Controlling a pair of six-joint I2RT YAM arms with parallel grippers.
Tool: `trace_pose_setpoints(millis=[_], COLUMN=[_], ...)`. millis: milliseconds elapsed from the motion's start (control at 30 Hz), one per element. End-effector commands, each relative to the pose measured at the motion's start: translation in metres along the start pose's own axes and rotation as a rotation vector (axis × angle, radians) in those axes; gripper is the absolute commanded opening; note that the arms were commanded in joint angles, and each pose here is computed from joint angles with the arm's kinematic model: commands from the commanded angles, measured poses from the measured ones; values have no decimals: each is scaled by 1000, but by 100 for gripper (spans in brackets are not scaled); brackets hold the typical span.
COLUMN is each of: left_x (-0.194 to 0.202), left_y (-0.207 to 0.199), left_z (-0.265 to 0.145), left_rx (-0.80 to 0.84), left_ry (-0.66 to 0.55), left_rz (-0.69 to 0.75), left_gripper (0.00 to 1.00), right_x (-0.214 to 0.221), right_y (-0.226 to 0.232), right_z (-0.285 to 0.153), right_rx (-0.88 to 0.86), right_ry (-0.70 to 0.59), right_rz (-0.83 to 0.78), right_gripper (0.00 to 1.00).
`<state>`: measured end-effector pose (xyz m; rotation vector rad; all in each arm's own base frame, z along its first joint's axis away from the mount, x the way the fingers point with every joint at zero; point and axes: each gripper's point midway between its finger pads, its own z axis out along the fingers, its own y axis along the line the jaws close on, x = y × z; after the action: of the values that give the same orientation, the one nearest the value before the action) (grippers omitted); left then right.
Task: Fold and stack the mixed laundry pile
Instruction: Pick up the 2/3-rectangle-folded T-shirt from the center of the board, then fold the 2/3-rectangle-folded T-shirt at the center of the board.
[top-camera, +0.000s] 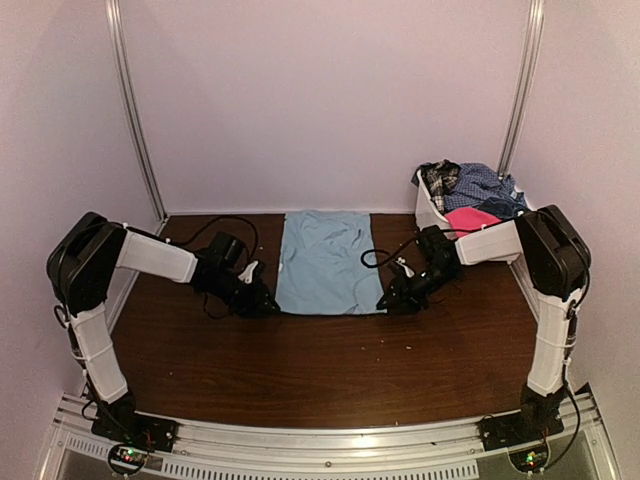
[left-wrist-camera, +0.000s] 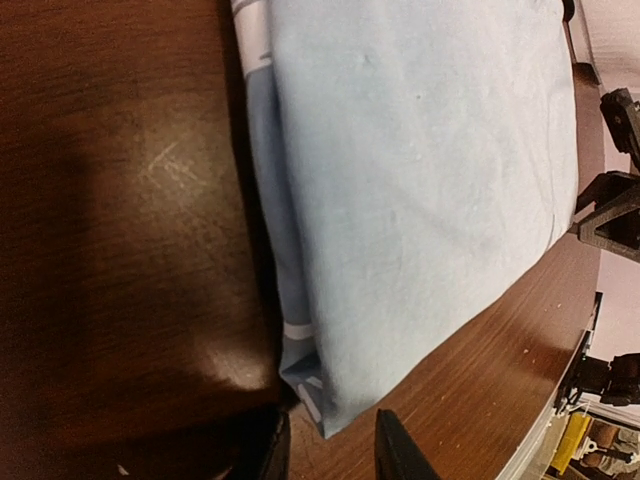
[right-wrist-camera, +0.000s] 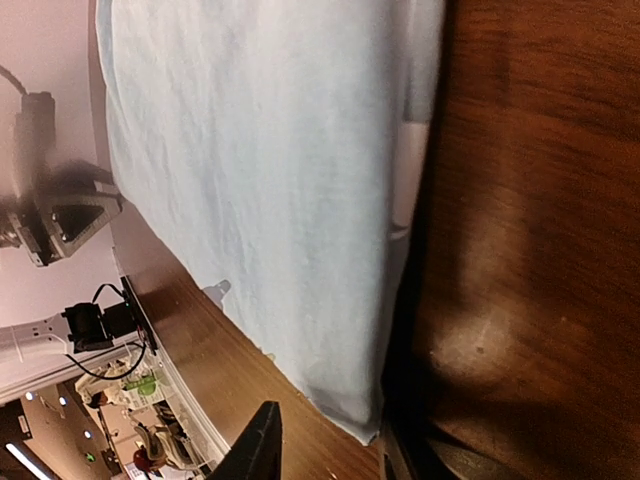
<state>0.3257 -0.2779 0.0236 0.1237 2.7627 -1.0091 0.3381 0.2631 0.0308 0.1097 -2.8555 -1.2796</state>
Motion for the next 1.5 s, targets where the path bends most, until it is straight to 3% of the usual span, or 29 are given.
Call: trace_pose_setpoints(millis=[0,200,233,467,800,933,1133,1233,1467], left_x=[1,-5,-4,32,167,195,163,134,39], left_y=[7,-4,-7,-28,-73,-97,-117,-125,-97], left_z=[8,7,7,2,-27,-54,-79,-78,-69], left_rx=[-15,14,18,46,77,131,116,97,13], left_ry=[19,6,4,24,99,69,-30,-66,-164], left_rz=[2,30,44,86,153,118,137,150,78], left_gripper=[29,1,0,0,0,0,0,0,0], right_x=[10,3,3,35,172,200,173,136,38], right_y=[-23,-13,-10,6,13,38,64,72,86], right_z=[14,7,4,-12,-45,-67,-83,-89,-99], right_rx=[68,71,69,55,27,-30,-15,5,8], right_ry=[40,15,10,17,78,28,-28,-60,-130], right_rz=[37,7,-4,-58,-62,-53,-122,-147,-190], right_gripper=[30,1,0,0,0,0,0,0,0])
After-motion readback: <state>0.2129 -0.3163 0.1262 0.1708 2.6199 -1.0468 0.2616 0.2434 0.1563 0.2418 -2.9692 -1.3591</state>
